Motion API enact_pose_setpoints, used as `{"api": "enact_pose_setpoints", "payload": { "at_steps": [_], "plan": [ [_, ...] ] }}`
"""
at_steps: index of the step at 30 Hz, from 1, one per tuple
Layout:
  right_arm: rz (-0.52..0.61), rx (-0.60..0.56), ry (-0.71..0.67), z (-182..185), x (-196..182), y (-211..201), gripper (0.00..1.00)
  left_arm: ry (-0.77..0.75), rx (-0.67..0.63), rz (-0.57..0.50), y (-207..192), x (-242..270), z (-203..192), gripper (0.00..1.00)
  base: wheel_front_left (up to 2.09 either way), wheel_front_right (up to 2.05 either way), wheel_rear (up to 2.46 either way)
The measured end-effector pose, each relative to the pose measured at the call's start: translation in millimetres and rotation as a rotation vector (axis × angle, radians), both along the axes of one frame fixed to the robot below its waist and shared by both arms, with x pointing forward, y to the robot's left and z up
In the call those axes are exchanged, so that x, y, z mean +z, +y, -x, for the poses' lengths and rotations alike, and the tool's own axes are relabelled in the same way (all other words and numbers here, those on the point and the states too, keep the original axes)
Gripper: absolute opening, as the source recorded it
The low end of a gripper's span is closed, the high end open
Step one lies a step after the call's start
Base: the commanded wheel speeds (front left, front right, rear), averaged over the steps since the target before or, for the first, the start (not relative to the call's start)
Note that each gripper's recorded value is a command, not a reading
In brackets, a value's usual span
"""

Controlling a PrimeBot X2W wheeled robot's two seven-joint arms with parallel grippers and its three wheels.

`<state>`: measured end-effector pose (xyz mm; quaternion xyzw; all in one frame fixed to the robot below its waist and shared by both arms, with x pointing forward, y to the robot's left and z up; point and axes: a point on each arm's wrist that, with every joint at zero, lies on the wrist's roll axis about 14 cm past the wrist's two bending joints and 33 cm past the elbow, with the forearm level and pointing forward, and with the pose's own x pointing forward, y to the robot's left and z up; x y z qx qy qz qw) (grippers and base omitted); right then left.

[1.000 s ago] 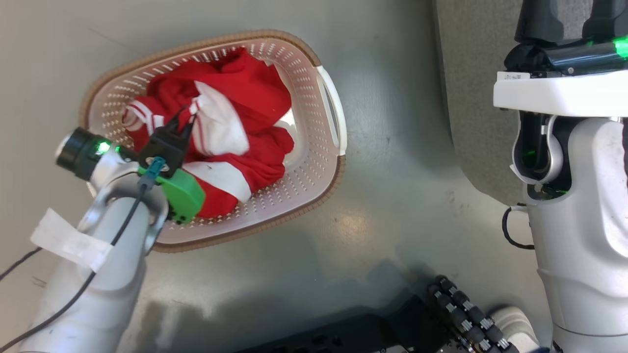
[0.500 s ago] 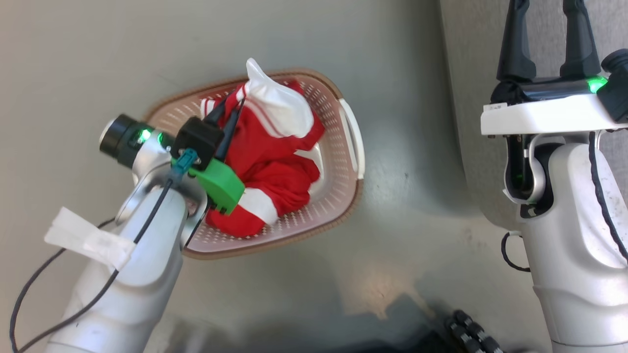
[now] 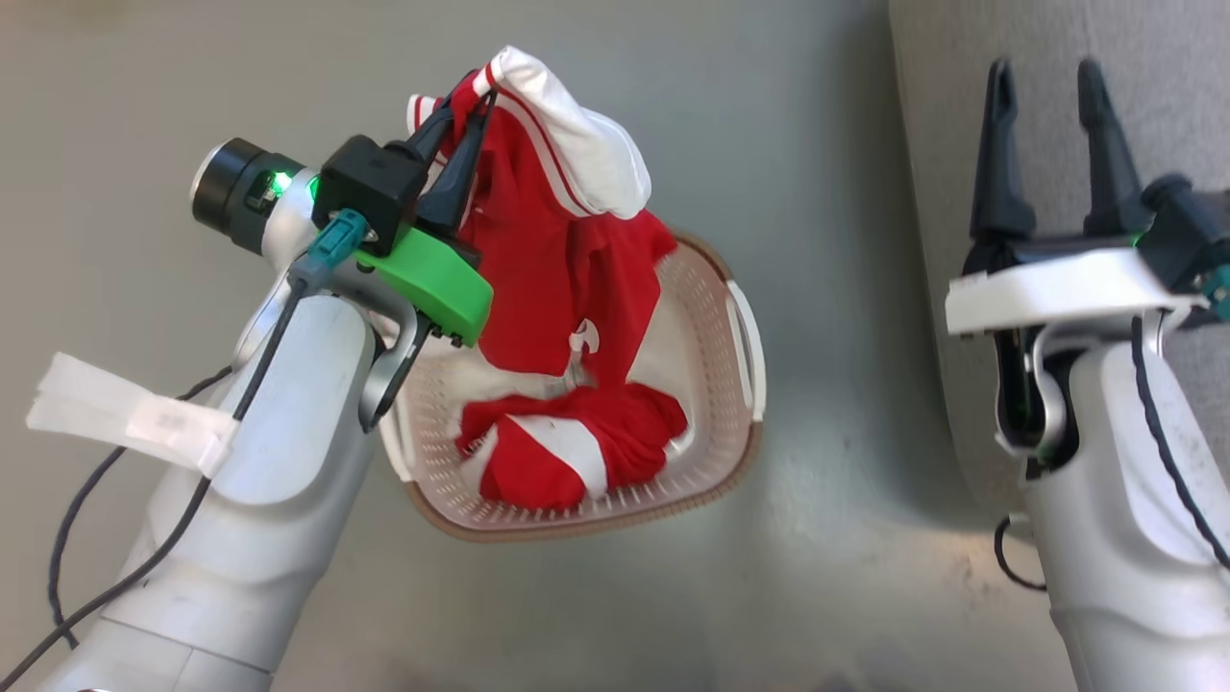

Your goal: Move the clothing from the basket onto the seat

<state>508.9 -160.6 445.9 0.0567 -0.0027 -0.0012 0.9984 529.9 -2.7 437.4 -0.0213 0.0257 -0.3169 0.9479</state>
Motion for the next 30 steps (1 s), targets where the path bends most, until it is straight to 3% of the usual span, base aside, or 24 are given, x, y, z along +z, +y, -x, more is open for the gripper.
{"api": "enact_pose_setpoints", "payload": {
  "at_steps": [25,30],
  "plan": [
    [-0.023,0.135,-0.032,80,46,30,1.0,-0.163,0.021,-0.036,13,135,55,0.0,0.0,0.0,0.0],
    [-0.009,0.221,-0.039,101,52,51,1.0,-0.19,0.0,-0.047,6,154,80,0.0,0.0,0.0,0.0]
  ]
}}
